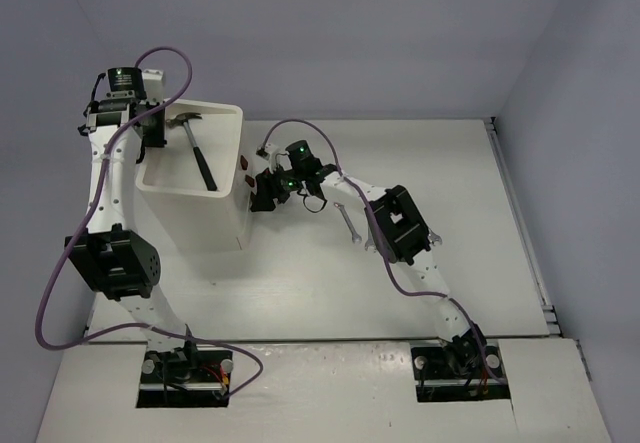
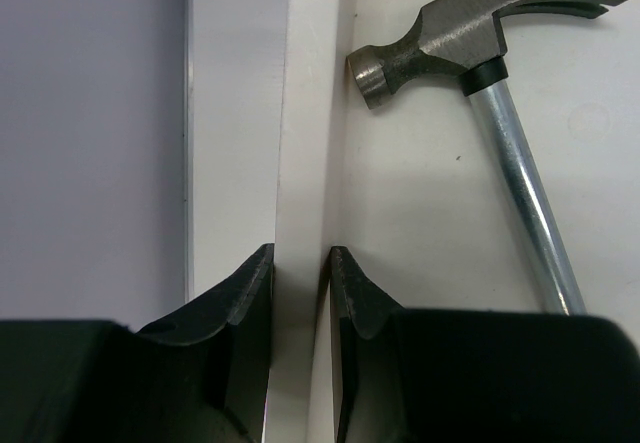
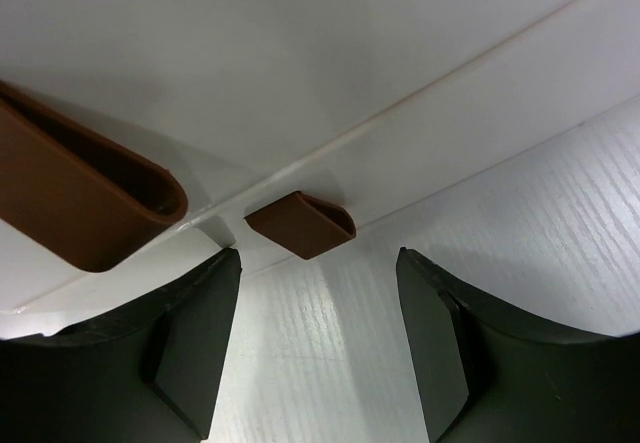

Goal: Sort the tools into containers

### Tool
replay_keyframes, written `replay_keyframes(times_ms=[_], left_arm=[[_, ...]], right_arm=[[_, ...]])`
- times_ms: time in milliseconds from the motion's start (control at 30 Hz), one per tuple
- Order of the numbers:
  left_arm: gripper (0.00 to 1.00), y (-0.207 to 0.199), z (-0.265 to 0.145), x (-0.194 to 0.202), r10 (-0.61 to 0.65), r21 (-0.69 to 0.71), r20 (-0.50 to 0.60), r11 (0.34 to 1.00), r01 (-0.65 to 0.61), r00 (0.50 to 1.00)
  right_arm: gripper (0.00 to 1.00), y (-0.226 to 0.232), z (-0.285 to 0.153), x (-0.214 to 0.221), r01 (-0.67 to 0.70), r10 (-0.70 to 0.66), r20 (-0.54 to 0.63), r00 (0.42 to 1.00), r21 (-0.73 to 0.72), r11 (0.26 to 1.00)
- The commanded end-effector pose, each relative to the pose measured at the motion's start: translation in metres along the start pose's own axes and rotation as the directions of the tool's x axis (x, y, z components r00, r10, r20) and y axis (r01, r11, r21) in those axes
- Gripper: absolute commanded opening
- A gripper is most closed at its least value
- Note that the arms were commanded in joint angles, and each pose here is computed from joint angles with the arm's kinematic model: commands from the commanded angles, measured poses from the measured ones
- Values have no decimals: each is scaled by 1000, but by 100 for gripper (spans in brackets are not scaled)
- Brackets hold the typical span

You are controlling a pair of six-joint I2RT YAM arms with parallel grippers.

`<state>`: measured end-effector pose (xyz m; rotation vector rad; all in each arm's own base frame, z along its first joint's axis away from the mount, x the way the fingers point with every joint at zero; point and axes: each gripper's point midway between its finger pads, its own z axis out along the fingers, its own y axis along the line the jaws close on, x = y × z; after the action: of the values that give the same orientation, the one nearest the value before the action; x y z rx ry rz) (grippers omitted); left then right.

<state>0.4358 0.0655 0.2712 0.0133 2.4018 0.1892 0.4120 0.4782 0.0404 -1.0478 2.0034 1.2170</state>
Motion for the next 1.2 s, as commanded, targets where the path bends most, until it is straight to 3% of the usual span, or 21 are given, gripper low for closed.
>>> replay_keyframes(times_ms=[0, 433, 533, 733, 933, 1167], left_arm=[[0, -7, 14, -4, -32, 16, 11, 999, 32, 999], [0, -9, 18, 0, -38, 22, -3, 999, 39, 999], [0, -10, 19, 0, -38, 26, -4, 999, 39, 999], [0, -9, 19, 1, -37, 23, -6, 999, 37, 999], [0, -10, 20, 1, -40, 25, -7, 999, 40, 999], [0, -8, 16, 1, -41, 15, -2, 999, 41, 999]], right_arm=[[61, 20, -5, -54, 174, -163, 142, 976, -71, 982], [59, 29, -9, -73, 331, -306, 212, 928, -88, 940], [53, 31, -8, -71, 341, -312, 214, 926, -113, 933], [22, 38, -5, -68, 347, -309, 218, 926, -164, 924], [3, 35, -6, -68, 343, -306, 219, 926, -157, 926], [0, 17, -12, -63, 265, -244, 200, 949, -85, 960]])
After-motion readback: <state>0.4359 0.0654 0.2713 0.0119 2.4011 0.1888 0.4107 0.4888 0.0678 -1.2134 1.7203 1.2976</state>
